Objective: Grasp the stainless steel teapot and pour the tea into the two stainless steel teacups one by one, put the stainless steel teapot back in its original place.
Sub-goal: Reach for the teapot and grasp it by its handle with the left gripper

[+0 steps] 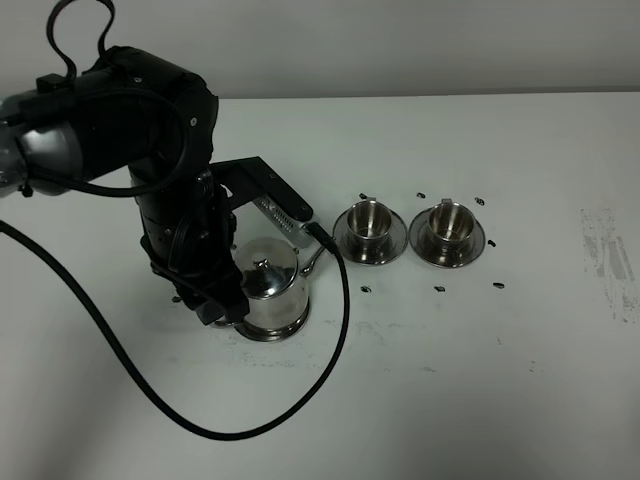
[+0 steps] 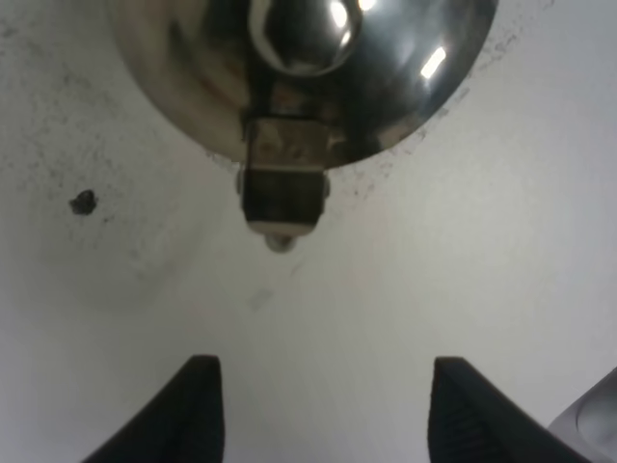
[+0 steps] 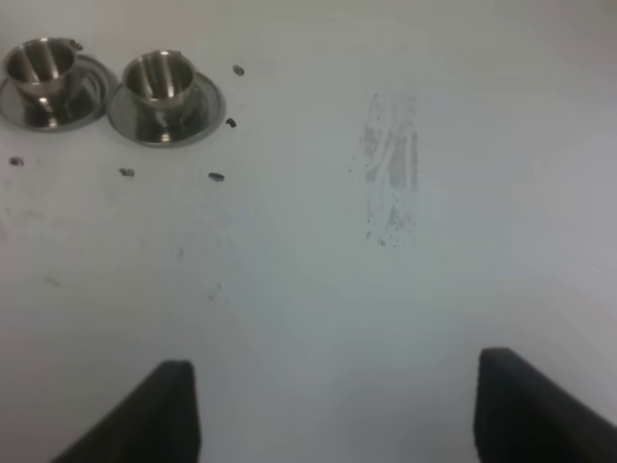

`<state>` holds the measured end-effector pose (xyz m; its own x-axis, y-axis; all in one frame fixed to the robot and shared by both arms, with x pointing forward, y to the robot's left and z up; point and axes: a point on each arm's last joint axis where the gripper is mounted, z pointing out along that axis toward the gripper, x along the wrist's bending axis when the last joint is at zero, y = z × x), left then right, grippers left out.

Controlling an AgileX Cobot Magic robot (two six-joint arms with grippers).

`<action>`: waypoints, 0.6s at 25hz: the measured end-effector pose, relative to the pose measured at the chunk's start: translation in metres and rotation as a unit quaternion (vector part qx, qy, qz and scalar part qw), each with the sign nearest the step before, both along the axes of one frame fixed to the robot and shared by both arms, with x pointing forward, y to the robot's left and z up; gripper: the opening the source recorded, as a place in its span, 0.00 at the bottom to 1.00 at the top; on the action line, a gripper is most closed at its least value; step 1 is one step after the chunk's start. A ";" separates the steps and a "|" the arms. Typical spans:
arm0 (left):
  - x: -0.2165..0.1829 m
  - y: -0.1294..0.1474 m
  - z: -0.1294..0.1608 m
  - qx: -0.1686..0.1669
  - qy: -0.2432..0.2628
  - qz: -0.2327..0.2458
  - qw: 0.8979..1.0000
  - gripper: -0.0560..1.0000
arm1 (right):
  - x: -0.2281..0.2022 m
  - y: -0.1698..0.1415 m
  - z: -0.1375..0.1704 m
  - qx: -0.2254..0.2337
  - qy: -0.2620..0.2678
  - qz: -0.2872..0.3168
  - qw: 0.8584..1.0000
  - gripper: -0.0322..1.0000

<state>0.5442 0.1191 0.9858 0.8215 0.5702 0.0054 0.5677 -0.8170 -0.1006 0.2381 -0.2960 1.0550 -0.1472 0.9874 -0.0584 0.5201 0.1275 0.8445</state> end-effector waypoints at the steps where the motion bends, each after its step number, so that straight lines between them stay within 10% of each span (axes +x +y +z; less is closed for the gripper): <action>1: 0.000 -0.001 -0.002 0.005 0.001 -0.003 1.000 0.49 | 0.000 0.000 0.000 0.000 0.000 0.000 1.000 0.60; 15: 0.009 -0.004 -0.016 0.011 -0.021 0.000 1.000 0.46 | 0.000 0.000 0.000 0.000 0.000 0.000 1.000 0.60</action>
<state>0.5533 0.1148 0.9694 0.8206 0.5691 0.0526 0.5714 -0.8153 -0.0939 0.2381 -0.2960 1.0550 -0.1472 0.9874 -0.0584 0.5201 0.1275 0.8445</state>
